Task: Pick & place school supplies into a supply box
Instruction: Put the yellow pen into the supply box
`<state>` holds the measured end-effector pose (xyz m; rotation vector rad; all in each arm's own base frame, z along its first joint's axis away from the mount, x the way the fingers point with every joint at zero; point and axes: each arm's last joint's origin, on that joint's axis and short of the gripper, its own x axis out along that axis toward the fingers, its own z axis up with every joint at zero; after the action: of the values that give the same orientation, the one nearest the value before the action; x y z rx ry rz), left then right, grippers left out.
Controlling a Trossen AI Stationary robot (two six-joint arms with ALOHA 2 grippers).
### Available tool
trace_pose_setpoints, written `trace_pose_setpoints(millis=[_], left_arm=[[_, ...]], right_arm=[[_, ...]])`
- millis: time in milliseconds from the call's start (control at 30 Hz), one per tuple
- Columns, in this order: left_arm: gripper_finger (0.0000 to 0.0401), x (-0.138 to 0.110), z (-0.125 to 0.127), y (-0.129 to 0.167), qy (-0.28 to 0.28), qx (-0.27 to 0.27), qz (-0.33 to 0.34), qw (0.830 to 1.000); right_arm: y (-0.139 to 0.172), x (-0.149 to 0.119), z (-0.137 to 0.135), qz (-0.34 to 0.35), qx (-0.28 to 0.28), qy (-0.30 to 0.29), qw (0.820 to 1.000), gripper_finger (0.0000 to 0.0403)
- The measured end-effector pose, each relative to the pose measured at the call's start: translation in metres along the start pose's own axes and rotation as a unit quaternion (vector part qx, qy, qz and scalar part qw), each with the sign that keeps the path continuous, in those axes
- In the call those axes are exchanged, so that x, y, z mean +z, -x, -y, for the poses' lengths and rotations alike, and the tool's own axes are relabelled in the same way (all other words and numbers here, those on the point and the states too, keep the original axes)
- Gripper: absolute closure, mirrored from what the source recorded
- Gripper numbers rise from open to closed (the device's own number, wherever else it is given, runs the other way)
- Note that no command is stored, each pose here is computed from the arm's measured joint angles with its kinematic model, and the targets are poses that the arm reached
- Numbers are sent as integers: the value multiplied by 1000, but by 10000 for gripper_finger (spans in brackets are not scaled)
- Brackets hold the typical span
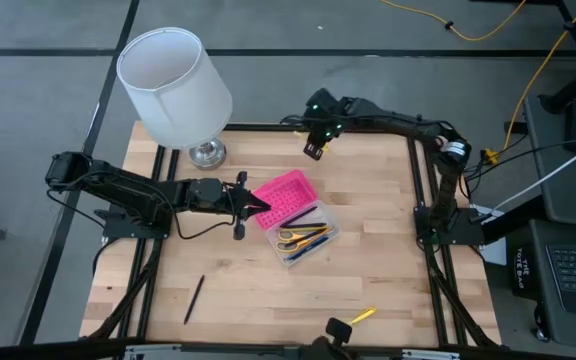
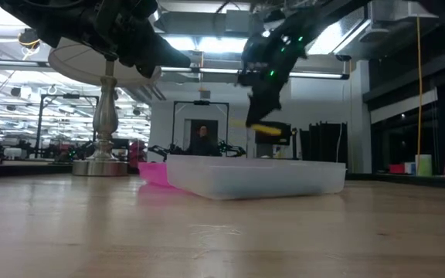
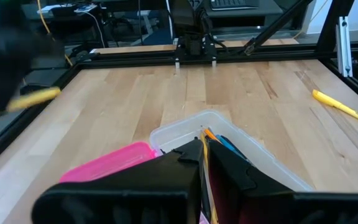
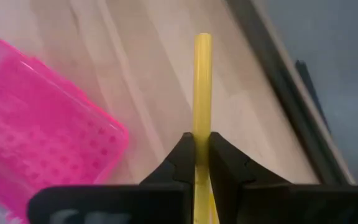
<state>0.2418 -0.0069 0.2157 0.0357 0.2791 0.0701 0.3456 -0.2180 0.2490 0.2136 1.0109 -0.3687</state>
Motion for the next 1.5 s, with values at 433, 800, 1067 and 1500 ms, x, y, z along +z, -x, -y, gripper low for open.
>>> trace_pose_setpoints(millis=[433,800,1067,1500], left_arm=[[384,0,0,0,0,0,0,1000],[384,0,0,0,0,0,0,1000],[384,0,0,0,0,0,0,1000],[384,0,0,0,0,0,0,1000]], right_arm=[[47,-60,-41,114,11,12,993,376],[81,-112,-86,247,54,83,964,376],[84,-121,-104,256,84,123,955,376],[86,-124,-122,259,104,169,945,376]])
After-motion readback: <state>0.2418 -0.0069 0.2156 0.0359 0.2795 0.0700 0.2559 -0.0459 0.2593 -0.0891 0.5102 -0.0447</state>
